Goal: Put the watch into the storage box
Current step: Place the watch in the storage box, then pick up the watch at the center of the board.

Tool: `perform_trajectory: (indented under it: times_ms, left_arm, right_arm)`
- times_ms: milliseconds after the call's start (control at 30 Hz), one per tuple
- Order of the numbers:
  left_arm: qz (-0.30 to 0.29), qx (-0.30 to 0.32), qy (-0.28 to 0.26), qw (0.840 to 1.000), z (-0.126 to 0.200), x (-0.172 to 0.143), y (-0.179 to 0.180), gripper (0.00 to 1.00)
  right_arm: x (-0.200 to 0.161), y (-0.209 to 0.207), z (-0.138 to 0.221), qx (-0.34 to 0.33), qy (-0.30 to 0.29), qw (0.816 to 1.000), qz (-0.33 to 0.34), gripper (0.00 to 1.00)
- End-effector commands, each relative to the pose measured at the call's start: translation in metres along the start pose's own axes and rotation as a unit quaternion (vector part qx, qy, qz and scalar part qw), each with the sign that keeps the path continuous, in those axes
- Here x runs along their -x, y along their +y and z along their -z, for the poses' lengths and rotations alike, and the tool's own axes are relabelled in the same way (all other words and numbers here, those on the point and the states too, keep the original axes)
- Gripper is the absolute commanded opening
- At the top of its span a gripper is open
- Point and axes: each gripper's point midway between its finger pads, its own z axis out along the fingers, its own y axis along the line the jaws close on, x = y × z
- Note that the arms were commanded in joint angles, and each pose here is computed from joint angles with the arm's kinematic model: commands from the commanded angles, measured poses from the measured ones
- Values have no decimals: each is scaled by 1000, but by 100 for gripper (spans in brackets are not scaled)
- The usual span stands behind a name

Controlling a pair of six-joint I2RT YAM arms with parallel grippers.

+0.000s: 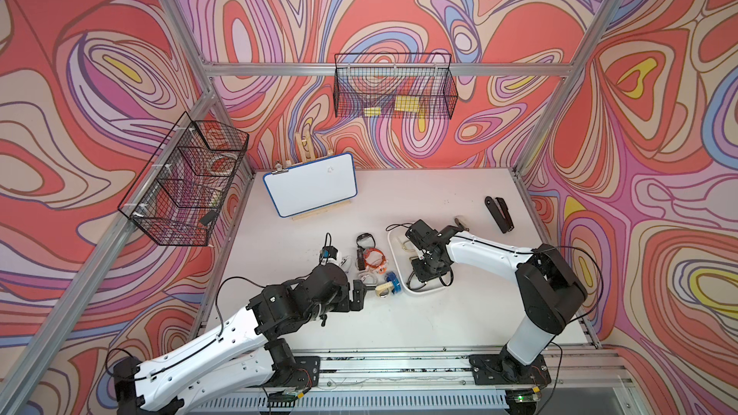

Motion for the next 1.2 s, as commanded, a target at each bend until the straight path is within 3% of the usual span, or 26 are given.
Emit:
perform_trajectory:
  times_ms: [0, 267, 433, 500, 667, 900, 1167]
  left_arm:
    - [-12, 7, 5, 1000, -2, -4, 4, 100]
    - [-23, 12, 14, 1000, -3, -8, 7, 100]
    - [-39, 8, 41, 998, -14, -18, 4, 100]
    - [-46, 7, 55, 997, -21, -23, 2, 100]
    - [-68, 40, 92, 993, -38, -33, 6, 97]
    - [-44, 64, 102, 992, -63, -28, 12, 85]
    - [-22, 75, 115, 990, -90, -15, 20, 74]
  right_arm:
    - [17, 2, 28, 2, -39, 999, 5, 45]
    - [30, 4, 87, 25, -111, 993, 10, 59]
    - [31, 6, 140, 64, -204, 977, 25, 90]
    - [27, 8, 159, 88, -248, 964, 26, 98]
    - [7, 6, 182, 124, -309, 943, 14, 98]
    - [-17, -4, 168, 118, -287, 951, -9, 98]
    - [-28, -2, 170, 138, -287, 948, -15, 98]
